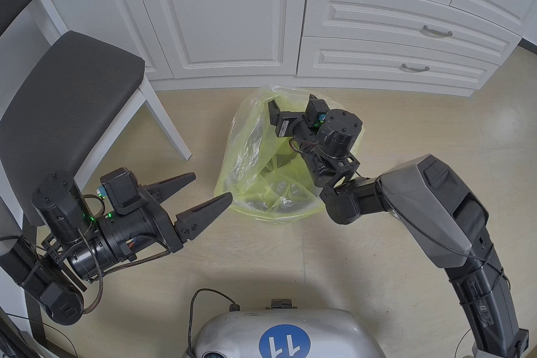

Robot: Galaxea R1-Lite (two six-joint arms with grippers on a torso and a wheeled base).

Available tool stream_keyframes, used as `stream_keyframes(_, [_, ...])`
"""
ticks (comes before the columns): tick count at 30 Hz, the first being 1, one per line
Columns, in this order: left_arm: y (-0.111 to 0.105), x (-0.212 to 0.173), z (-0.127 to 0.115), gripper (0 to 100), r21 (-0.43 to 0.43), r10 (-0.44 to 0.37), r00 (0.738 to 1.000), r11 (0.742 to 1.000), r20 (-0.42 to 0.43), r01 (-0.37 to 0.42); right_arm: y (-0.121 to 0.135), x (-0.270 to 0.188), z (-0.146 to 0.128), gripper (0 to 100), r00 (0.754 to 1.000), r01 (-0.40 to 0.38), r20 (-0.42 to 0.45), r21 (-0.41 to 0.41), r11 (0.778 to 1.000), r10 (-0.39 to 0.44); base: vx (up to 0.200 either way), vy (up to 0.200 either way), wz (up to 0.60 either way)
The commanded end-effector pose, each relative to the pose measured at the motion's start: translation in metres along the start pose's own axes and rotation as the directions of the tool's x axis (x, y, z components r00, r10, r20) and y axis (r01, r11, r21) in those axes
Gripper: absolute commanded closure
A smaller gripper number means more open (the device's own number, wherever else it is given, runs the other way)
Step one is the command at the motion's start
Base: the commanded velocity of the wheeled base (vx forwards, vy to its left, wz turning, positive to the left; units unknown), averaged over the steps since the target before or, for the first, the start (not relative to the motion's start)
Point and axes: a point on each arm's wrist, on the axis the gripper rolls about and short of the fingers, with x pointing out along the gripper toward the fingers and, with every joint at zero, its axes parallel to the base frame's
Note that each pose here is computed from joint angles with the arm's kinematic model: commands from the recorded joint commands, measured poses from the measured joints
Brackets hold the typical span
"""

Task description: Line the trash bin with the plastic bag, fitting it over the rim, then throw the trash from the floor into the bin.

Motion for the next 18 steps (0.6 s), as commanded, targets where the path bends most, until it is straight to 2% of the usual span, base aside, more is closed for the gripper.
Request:
stream_keyframes(1, [-0.001, 0.015, -0.030, 0, -0.032, -0.023, 0.994, 0.999, -0.110, 0.020, -0.018, -0.086, 0.055, 0, 0.977, -0.183, -0.113, 0.005, 0.983, 0.183, 0.000, 0.000, 0.00])
stream_keyframes(5, [-0.001, 0.021, -0.035, 0, -0.008, 0.026, 0.993, 1.000, -0.112, -0.027, -0.027, -0.099, 0.066, 0, 0.986, -0.133, -0.095, 0.014, 0.991, 0.134, 0.000, 0.000, 0.00])
stream_keyframes(8, [0.007, 0.035, -0.037, 0, 0.035, 0.126, 0.989, 0.992, -0.083, -0.124, -0.031, -0.102, 0.074, 0, 0.990, -0.102, -0.094, 0.043, 0.994, 0.105, 0.000, 0.000, 0.00])
stream_keyframes(10, [0.010, 0.040, -0.039, 0, 0.038, 0.156, 0.985, 0.987, -0.077, -0.154, -0.032, -0.102, 0.075, 0, 0.991, -0.090, -0.095, 0.054, 0.995, 0.094, 0.000, 0.000, 0.00])
stream_keyframes(11, [0.017, 0.053, -0.042, 0, 0.043, 0.199, 0.978, 0.979, -0.056, -0.197, -0.035, -0.100, 0.080, 0, 0.994, -0.063, -0.082, 0.063, 0.996, 0.068, 0.000, 0.000, 0.00])
stream_keyframes(14, [0.026, 0.072, -0.045, 0, 0.044, 0.244, 0.968, 0.969, -0.056, -0.242, -0.041, -0.097, 0.091, 0, 0.997, -0.048, -0.063, 0.071, 0.996, 0.052, 0.000, 0.000, 0.00])
stream_keyframes(18, [0.025, 0.091, -0.038, 0, 0.040, 0.239, 0.966, 0.971, -0.098, -0.236, -0.045, -0.093, 0.107, 0, 0.996, -0.030, -0.076, 0.095, 0.995, 0.037, 0.000, 0.000, 0.00])
